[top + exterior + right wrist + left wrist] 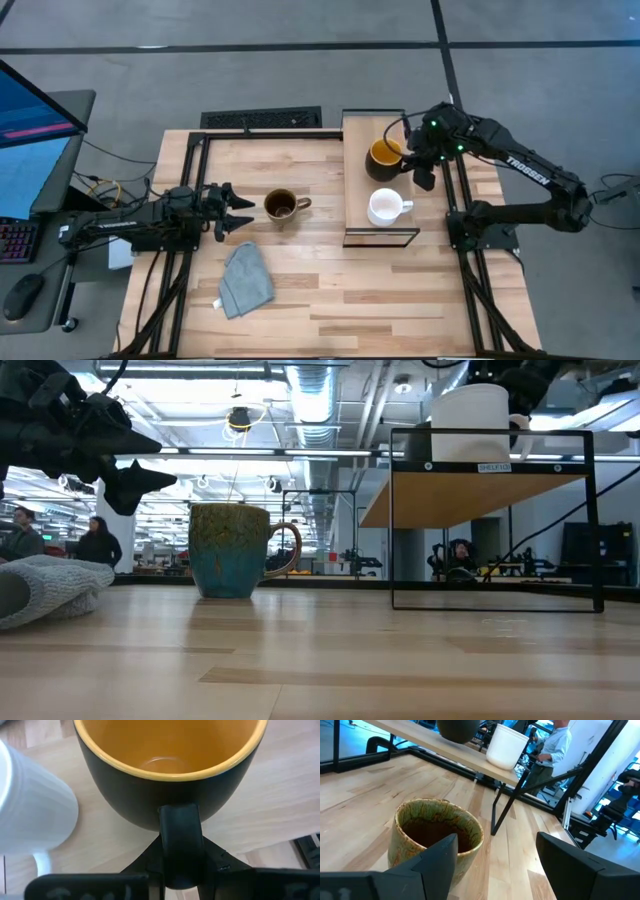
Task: Stack small to large cups/mugs on shelf
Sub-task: Put the black mug on the shelf
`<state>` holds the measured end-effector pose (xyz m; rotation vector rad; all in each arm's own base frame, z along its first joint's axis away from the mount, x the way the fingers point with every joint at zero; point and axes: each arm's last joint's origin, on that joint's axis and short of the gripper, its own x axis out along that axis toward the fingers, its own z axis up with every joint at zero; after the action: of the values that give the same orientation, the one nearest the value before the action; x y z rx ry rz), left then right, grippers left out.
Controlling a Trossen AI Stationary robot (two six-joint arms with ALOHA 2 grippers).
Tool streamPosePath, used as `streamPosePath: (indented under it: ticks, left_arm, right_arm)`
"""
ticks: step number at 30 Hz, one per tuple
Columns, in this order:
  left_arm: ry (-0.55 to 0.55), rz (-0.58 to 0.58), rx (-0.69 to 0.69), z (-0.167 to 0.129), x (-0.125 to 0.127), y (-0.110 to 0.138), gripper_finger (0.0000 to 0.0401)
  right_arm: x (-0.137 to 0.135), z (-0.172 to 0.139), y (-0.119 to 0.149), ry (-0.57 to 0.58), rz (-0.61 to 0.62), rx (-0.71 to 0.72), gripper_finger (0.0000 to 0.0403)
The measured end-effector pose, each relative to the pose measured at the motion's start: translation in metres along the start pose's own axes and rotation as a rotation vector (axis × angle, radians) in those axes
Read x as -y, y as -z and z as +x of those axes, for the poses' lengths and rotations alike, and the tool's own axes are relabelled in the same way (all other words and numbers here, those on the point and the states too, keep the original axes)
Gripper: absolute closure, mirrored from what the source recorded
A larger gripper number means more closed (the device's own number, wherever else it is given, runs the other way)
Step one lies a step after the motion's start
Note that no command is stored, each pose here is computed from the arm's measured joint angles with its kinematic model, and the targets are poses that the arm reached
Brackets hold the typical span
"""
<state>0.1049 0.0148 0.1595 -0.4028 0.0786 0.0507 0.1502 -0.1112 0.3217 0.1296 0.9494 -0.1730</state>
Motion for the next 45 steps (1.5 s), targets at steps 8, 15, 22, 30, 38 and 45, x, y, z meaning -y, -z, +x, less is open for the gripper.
streamPosePath:
  ticks: [8, 15, 22, 30, 38, 45]
  left_arm:
    - [0.0, 0.034, 0.0, 0.0, 0.0, 0.0, 0.014]
    - [0.0, 0.037, 0.0, 0.0, 0.0, 0.0, 0.014]
    - [0.001, 0.047, 0.003, 0.0, 0.0, 0.0, 0.014]
    - [-0.005, 0.048, 0.007, 0.0, 0.0, -0.001, 0.014]
    - [-0.019, 0.049, 0.014, 0.0, 0.0, -0.001, 0.014]
    - [-0.019, 0.049, 0.017, 0.0, 0.0, -0.001, 0.014]
  right_arm:
    - [-0.002, 0.001, 0.0, -0.049, -0.05, 0.012, 0.0325]
    - [-0.002, 0.001, 0.001, -0.05, -0.094, 0.01, 0.0325]
    - [0.0, 0.011, -0.002, -0.102, -0.101, -0.024, 0.0325]
    - [0.006, 0.025, -0.008, -0.131, -0.097, -0.036, 0.0325]
    - [0.004, 0.016, -0.004, -0.052, -0.064, -0.036, 0.0289]
    - [0.006, 0.013, -0.002, 0.064, -0.03, -0.075, 0.02]
